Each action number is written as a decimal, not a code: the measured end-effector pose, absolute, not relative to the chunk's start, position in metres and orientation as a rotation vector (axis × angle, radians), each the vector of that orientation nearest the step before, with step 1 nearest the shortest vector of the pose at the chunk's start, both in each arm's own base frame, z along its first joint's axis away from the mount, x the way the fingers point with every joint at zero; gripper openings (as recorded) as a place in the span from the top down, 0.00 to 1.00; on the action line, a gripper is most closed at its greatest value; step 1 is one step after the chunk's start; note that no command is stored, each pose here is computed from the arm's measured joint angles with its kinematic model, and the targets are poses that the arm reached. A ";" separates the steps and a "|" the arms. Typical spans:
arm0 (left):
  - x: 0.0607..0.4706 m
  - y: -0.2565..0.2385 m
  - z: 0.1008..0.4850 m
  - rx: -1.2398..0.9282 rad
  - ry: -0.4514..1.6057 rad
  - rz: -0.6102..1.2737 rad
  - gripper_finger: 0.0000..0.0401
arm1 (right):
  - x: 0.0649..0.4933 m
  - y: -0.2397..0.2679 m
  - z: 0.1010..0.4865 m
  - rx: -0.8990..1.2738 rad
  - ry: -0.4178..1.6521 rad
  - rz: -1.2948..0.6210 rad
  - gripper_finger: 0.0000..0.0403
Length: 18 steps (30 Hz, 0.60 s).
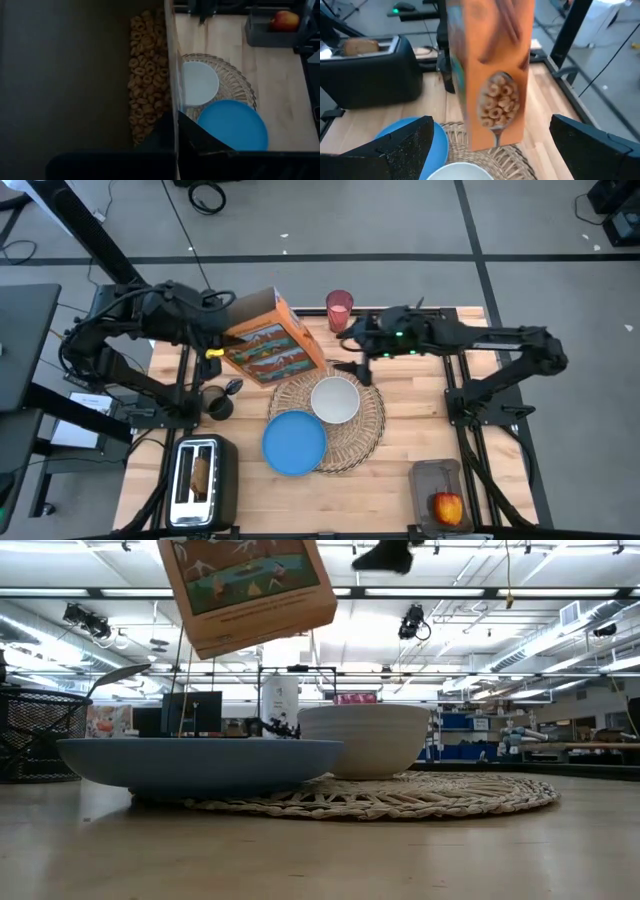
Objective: Arrange a breakfast setting
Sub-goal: Pour the cereal into the white bowl
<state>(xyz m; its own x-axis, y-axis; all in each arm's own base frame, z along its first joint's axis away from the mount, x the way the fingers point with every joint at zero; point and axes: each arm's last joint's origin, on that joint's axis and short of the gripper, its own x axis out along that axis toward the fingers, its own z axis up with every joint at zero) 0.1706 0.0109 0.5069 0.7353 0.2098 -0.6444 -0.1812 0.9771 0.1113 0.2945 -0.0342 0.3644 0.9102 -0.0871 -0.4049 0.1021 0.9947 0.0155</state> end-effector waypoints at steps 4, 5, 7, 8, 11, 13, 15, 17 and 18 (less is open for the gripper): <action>0.169 0.009 0.507 0.031 0.709 0.223 1.00 | 0.306 -0.041 0.353 0.063 0.441 -0.096 0.01; 0.168 0.009 0.508 0.029 0.705 0.223 1.00 | 0.307 -0.041 0.353 0.064 0.439 -0.095 0.01; 0.165 0.009 0.510 0.024 0.684 0.223 1.00 | 0.306 -0.042 0.354 0.066 0.435 -0.087 0.01; 0.164 0.009 0.513 0.021 0.666 0.223 1.00 | 0.305 -0.042 0.355 0.067 0.428 -0.083 0.01; 0.159 0.008 0.524 0.013 0.586 0.224 1.00 | 0.299 -0.043 0.361 0.064 0.404 -0.074 0.02; 0.152 0.008 0.534 0.009 0.523 0.224 1.00 | 0.298 -0.044 0.363 0.064 0.390 -0.076 0.03; 0.145 0.008 0.544 0.003 0.464 0.225 1.00 | 0.294 -0.045 0.364 0.075 0.371 -0.066 0.04; 0.139 0.008 0.551 0.000 0.420 0.226 1.00 | 0.289 -0.044 0.368 0.088 0.304 -0.061 0.05; 0.137 0.008 0.554 -0.001 0.407 0.226 1.00 | 0.285 -0.043 0.370 0.092 0.273 -0.061 0.05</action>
<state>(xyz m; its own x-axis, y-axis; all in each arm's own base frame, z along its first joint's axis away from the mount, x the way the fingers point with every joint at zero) 0.1365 0.0082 0.5537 0.8936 0.2177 -0.3926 -0.2183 0.9749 0.0437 0.2850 -0.0430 0.3695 0.9612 -0.0472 -0.2718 0.0721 0.9940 0.0825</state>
